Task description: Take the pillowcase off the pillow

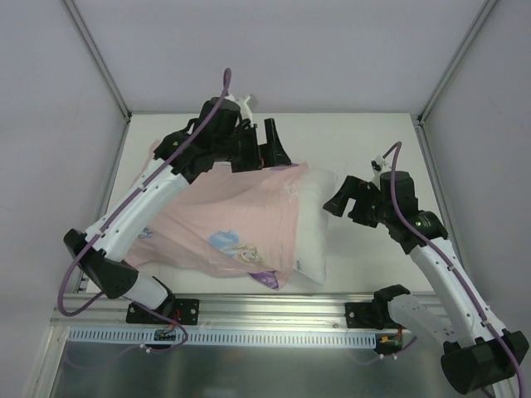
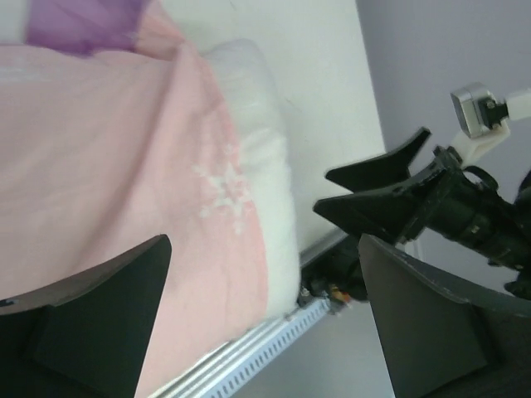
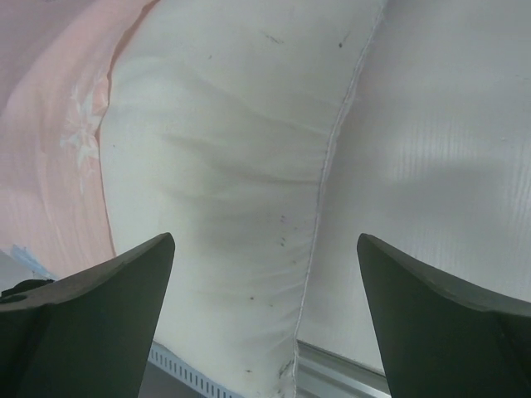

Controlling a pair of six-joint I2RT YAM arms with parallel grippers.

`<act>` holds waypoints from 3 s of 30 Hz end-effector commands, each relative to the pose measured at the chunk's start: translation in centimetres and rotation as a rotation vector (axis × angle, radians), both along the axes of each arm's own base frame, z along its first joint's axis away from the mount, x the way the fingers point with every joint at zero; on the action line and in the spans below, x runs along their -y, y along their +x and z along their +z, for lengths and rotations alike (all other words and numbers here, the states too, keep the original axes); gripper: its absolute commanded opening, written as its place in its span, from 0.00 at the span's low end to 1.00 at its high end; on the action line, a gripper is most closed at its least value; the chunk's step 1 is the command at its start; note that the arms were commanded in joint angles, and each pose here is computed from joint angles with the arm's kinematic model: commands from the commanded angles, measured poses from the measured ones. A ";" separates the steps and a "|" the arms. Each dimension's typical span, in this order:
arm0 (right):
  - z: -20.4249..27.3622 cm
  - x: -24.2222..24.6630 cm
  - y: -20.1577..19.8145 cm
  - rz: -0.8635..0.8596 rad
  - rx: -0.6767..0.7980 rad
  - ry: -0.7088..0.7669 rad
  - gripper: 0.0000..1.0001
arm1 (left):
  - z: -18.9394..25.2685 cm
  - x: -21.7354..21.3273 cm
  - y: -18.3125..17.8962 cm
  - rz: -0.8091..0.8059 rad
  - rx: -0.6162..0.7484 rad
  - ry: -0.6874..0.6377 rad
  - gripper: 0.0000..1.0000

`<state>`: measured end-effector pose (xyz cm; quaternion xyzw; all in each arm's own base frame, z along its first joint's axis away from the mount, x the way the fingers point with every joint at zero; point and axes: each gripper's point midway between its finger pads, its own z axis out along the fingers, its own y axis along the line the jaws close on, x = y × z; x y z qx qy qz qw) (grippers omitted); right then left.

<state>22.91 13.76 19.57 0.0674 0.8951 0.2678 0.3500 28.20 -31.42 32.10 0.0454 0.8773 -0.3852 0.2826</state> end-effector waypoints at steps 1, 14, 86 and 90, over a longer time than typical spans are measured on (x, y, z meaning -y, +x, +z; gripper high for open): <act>2.8 -2.3 1.0 0.057 0.047 0.135 0.96 | -2.3 -7.8 1.1 0.230 0.098 0.306 0.97; -1.0 -11.5 2.0 0.224 -0.069 0.221 0.81 | -15.5 -10.9 -1.1 0.267 -0.144 0.613 0.12; 8.9 20.1 15.8 -0.622 0.092 0.272 0.01 | -12.0 -37.8 -8.4 1.236 -0.252 0.279 0.00; 9.0 21.0 14.9 -0.676 0.098 0.289 0.01 | -10.6 -41.1 -9.8 1.405 -0.237 0.293 0.00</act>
